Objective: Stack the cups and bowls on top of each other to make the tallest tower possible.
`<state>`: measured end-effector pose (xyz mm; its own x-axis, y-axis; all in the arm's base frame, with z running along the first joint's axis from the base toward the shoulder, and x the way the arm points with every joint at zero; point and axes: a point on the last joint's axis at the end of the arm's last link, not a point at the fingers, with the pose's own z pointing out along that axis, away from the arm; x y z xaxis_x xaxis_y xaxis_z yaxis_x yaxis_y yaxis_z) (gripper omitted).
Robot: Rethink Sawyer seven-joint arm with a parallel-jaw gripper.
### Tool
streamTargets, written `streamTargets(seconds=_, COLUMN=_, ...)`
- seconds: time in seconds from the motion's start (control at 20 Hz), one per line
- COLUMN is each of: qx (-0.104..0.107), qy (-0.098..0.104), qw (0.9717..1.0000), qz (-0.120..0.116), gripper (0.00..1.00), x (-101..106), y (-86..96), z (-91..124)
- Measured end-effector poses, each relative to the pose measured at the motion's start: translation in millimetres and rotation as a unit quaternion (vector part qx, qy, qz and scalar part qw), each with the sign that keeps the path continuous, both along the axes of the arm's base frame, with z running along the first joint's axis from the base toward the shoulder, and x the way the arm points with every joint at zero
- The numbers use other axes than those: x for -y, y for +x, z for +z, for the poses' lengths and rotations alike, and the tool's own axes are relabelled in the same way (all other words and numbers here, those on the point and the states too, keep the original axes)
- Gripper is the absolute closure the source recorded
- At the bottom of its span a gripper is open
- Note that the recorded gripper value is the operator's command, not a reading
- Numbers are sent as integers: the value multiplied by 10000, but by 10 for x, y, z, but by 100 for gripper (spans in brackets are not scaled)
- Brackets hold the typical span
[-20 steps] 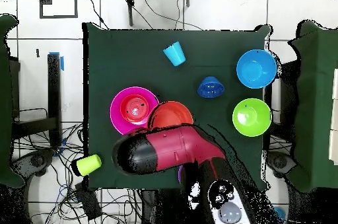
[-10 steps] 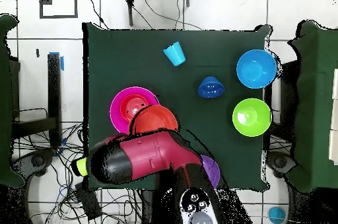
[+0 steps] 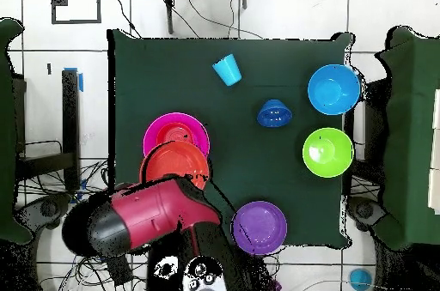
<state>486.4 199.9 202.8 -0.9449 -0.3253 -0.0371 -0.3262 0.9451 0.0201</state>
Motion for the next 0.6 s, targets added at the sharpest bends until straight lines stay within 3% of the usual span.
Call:
streamTargets(seconds=0.25, qx=-68, qy=-21, qw=9999, qz=-112, gripper=100, x=-267, y=-143, z=-43)
streamTargets(seconds=0.6, qx=-144, qy=-14, qw=9994, qz=-326, gripper=100, x=-340, y=-131, z=-134)
